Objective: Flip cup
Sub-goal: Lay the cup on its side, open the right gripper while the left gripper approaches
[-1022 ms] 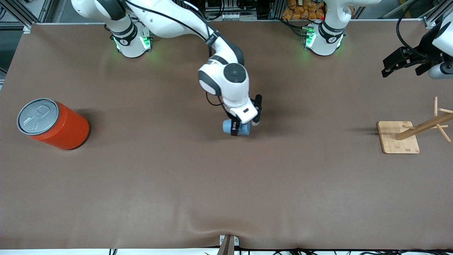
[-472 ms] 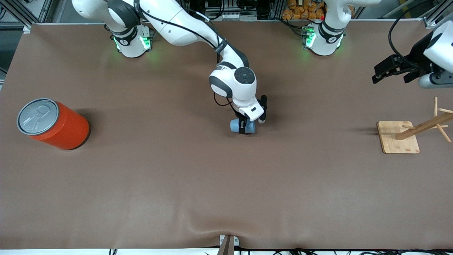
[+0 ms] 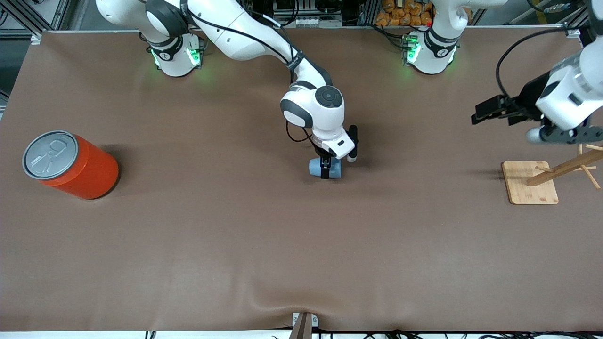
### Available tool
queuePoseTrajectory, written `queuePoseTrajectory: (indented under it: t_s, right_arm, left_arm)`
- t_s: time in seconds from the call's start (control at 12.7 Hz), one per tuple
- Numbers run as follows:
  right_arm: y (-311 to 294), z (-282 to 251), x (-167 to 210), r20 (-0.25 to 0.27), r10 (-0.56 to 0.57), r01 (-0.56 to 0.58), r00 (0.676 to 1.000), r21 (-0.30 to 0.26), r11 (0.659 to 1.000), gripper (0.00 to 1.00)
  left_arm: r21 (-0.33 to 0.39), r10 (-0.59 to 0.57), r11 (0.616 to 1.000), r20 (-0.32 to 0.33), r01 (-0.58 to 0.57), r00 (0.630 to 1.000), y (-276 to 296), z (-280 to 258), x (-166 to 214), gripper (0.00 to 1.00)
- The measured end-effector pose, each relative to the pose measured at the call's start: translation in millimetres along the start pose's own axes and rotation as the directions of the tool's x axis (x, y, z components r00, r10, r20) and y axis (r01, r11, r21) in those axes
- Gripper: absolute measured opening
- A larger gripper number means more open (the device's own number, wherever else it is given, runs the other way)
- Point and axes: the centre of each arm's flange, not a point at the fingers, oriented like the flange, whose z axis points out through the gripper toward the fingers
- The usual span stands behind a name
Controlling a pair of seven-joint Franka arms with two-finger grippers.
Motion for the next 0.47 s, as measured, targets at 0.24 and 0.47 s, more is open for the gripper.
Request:
queuePoseTrajectory:
  t_s: [0.24, 0.47]
  right_arm:
    - [7, -7, -1, 0.017, 0.008, -0.008, 1.0, 0.0, 1.0, 1.0]
    - [18, -46, -3, 0.081, 0.046, -0.049, 0.996, 0.044, 0.998, 1.0]
  left_arm:
    - [-0.028, 0.006, 1.0, 0.033, -0.005, 0.999, 9, 27, 18, 1.0]
    - [-0.05, 0.009, 0.999, 0.056, -0.006, 0.998, 15, 43, 27, 1.0]
